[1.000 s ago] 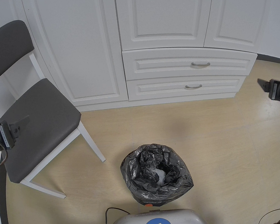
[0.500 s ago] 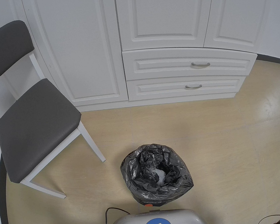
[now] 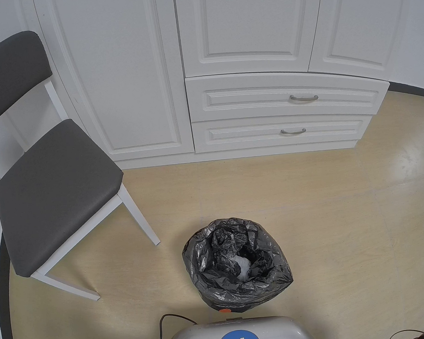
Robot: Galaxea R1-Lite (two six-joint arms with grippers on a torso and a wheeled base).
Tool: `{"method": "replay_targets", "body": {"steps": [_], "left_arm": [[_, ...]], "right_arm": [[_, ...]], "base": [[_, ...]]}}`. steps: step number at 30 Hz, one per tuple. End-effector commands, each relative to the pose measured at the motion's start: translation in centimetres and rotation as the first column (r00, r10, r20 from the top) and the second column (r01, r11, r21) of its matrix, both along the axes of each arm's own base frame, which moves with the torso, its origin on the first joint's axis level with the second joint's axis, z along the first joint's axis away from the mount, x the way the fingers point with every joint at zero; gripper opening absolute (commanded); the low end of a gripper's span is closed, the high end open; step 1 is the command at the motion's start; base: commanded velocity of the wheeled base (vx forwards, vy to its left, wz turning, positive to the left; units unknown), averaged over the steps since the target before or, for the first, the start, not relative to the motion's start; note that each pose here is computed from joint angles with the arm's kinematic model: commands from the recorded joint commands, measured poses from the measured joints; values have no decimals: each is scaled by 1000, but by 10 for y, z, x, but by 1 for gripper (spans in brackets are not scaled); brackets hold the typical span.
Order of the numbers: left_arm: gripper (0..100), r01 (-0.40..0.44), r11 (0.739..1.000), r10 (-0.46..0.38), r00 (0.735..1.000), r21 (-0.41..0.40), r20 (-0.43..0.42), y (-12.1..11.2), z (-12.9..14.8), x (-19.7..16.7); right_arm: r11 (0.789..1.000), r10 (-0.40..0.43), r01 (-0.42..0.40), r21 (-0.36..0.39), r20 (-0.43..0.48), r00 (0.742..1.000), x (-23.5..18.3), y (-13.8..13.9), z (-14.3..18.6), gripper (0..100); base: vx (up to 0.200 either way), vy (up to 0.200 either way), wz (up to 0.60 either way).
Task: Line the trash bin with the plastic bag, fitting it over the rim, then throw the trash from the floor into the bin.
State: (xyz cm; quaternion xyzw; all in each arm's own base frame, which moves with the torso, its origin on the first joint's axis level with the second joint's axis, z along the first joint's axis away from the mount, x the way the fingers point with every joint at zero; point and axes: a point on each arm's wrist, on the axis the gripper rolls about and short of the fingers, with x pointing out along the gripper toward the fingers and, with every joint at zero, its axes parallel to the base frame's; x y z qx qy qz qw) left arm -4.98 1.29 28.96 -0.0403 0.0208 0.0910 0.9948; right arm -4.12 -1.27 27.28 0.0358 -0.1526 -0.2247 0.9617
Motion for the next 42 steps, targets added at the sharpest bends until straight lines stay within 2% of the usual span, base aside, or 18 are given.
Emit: {"method": "replay_targets", "body": {"steps": [1, 8, 14, 18, 21, 29, 30, 31, 34, 37, 39, 40, 41, 42], "left_arm": [[100, -27, 999, 29, 990, -17, 136, 5, -1, -59], [100, -32, 999, 34, 989, -18, 142, 7, -4, -94], [100, -36, 999, 38, 990, -17, 137, 7, -9, -105], [100, -78, 997, 79, 986, -15, 147, 1, -16, -114], [100, -84, 996, 85, 986, -15, 146, -1, -21, -118], [100, -88, 996, 90, 991, -24, 102, -3, -45, -123], [100, -88, 995, 91, 992, -39, 89, -3, -58, -121], [100, -88, 995, 91, 992, -39, 89, -3, -58, -121], [100, -87, 995, 90, 993, -39, 81, -3, -87, -117], [100, -56, 998, 59, 994, -39, 93, -7, -96, -110], [100, -48, 998, 52, 994, -40, 96, -7, -97, -109], [100, -48, 998, 52, 994, -40, 96, -7, -97, -109], [100, 25, 999, -21, 989, -27, 149, -9, -97, -95], [100, 36, 999, -32, 986, -24, 161, -9, -96, -93]], "right_arm": [[999, -45, 44, 3, 109, 993, -57, 1, -22, 100], [999, -48, 47, 4, 115, 992, -75, 1, -38, 100], [999, -39, 39, 4, 91, 995, -85, 1, -58, 100], [998, -23, 16, 61, 119, 993, -86, 1, -61, 100], [998, -15, 6, 67, 124, 992, -85, 2, -61, 100], [991, 128, -132, 9, 168, 977, -86, 5, -57, 100], [986, 163, -164, -10, 191, 968, -85, 5, -55, 100], [986, 163, -164, -10, 191, 968, -85, 5, -55, 100], [977, 213, -209, -43, 217, 953, -80, 7, -55, 100], [967, 256, -246, -71, 233, 938, -74, 8, -57, 100], [966, 258, -248, -74, 230, 938, -73, 8, -58, 100], [959, 284, -268, -97, 243, 928, -67, 9, -60, 100], [955, 294, -275, -109, 249, 923, -62, 9, -63, 100], [954, 297, -276, -114, 255, 920, -60, 9, -64, 100]], "base": [[0, 0, 0], [0, 0, 0], [0, 0, 0], [0, 0, 0], [0, 0, 0], [0, 0, 0], [0, 0, 0], [0, 0, 0], [0, 0, 0], [0, 0, 0], [0, 0, 0], [0, 0, 0], [0, 0, 0], [0, 0, 0]]}}
